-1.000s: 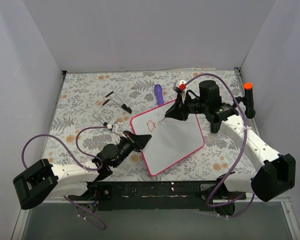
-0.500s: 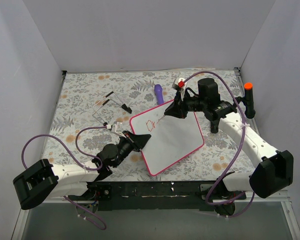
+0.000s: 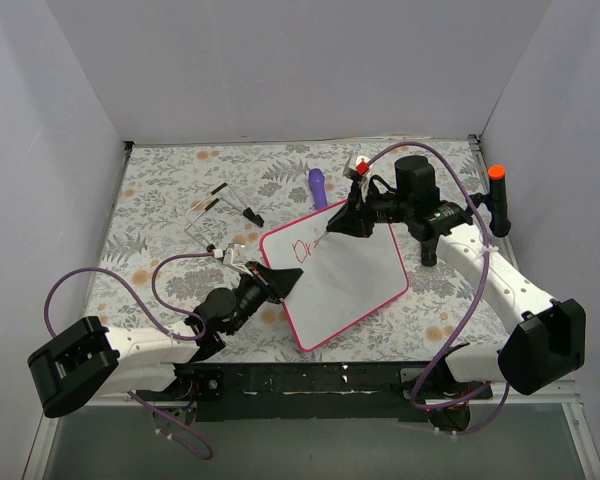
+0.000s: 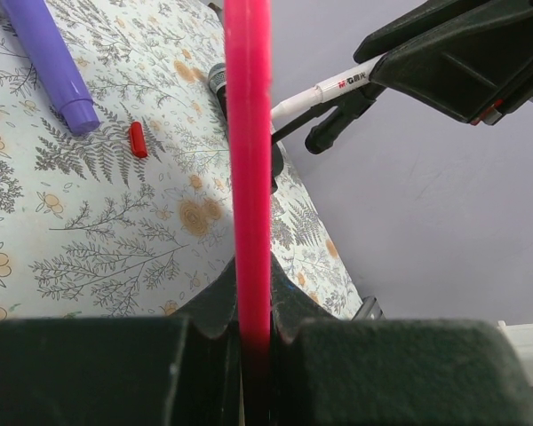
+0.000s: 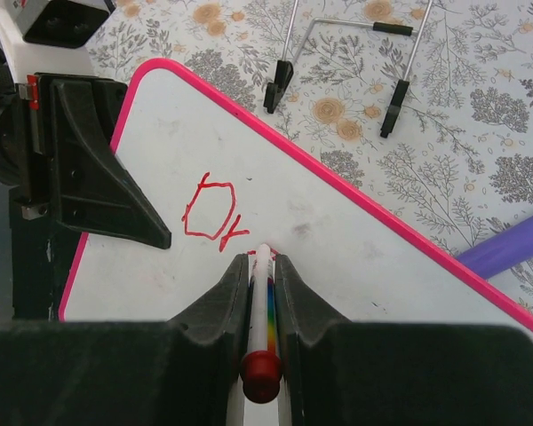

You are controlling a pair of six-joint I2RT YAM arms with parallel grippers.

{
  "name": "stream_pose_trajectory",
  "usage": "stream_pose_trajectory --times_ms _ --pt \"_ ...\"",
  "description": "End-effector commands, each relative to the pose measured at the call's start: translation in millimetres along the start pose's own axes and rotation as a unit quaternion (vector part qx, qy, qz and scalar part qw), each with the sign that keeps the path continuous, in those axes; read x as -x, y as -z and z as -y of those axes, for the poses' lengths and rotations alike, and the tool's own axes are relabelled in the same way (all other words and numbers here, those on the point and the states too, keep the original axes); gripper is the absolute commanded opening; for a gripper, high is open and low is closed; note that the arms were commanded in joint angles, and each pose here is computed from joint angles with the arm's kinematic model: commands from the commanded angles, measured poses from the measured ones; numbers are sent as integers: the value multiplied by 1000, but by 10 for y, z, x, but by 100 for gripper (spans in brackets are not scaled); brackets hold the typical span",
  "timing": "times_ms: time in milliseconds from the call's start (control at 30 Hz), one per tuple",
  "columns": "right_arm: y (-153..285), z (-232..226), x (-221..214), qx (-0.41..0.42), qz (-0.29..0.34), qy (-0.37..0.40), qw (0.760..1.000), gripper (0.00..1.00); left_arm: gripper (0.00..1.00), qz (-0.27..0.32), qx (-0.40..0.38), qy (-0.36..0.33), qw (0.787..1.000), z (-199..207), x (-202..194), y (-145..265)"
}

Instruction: Write a sentence on the whiteboard

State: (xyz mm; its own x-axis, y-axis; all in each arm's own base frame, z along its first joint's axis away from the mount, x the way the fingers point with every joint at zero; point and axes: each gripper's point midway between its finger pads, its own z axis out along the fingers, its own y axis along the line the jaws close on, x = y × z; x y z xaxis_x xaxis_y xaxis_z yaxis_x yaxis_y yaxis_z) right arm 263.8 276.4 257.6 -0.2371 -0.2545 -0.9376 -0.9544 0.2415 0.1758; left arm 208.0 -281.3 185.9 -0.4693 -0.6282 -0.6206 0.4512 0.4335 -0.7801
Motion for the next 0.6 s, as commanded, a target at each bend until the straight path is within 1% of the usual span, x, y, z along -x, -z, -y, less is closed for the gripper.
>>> stream_pose_trajectory --times_ms 0,200,333,567 --pt "-34 -73 105 21 18 16 999 1 0 55 -84 35 994 484 331 -18" --pt "-34 -120 33 26 12 16 999 1 0 55 -84 34 994 493 335 -29" --pt "-33 -133 -91 24 -1 12 1000 1 0 55 -83 33 994 484 338 -21" --pt "-4 -117 -157 11 -8 15 1000 1 0 59 -83 32 994 488 365 -1"
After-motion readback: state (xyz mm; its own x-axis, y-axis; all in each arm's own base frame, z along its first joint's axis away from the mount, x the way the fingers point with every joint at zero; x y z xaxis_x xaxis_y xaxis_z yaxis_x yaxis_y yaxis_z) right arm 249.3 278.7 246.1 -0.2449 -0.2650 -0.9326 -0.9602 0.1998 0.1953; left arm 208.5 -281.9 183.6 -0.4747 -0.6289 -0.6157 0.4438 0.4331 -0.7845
